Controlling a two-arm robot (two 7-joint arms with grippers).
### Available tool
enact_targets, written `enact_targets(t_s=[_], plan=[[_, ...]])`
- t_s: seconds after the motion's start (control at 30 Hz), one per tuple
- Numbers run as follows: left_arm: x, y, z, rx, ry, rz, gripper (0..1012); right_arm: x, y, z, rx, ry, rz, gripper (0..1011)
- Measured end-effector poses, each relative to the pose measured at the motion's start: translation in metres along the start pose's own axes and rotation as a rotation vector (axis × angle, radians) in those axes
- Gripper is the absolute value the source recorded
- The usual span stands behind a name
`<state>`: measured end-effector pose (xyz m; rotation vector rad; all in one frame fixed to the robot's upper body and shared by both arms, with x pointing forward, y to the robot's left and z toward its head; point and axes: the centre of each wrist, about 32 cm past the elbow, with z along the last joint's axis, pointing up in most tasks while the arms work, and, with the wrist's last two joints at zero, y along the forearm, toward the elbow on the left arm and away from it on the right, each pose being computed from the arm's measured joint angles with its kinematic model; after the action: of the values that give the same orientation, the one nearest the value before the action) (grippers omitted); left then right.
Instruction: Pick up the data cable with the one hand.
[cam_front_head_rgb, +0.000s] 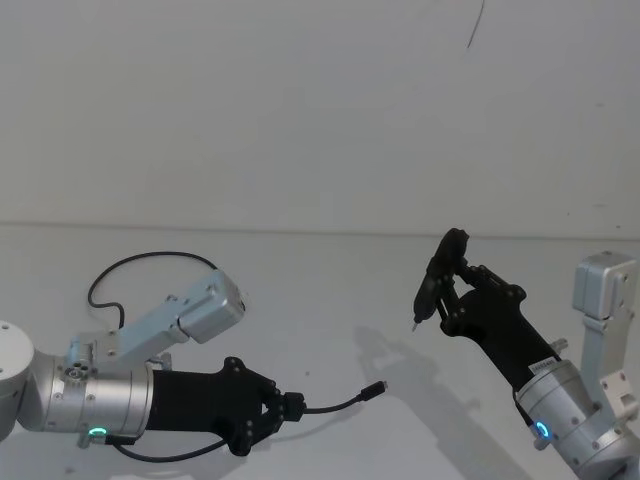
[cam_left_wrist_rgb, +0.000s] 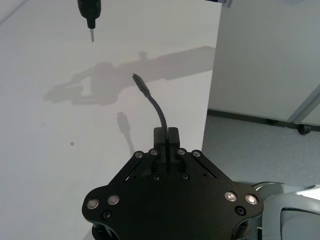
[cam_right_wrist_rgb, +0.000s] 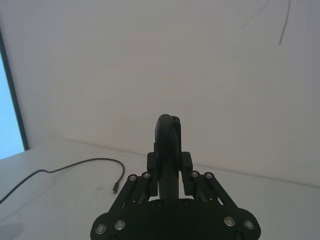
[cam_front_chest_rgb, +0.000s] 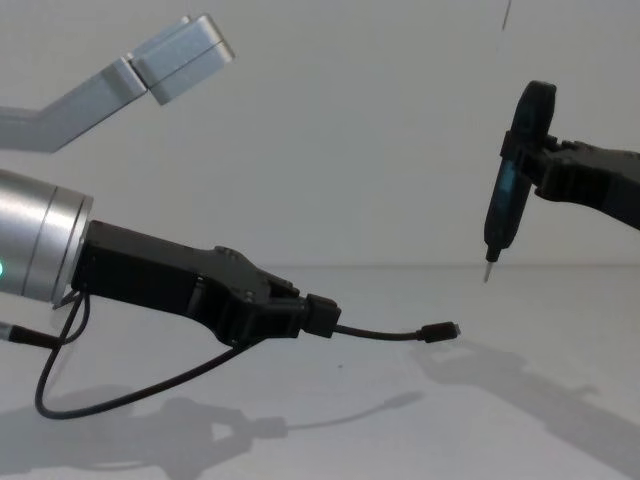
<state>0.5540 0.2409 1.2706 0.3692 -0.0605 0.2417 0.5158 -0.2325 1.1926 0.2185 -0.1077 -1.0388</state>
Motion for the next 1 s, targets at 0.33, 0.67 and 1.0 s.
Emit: enact_targets(t_s=[0.33, 0.67, 1.0], plan=[[0.0000, 0.0000, 0.0000, 0.000, 0.000, 0.000, 39, 0.019, 0.005, -0.003, 0.013, 0.020, 0.071, 269], [0.0000, 0.0000, 0.0000, 0.000, 0.000, 0.000, 39, 0.035, 0.004, 0.002, -0.009, 0.030, 0.116, 269], [0.0000, 0.0000, 0.0000, 0.000, 0.000, 0.000, 39, 0.041, -0.003, 0.011, -0.044, 0.082, 0.162, 269]])
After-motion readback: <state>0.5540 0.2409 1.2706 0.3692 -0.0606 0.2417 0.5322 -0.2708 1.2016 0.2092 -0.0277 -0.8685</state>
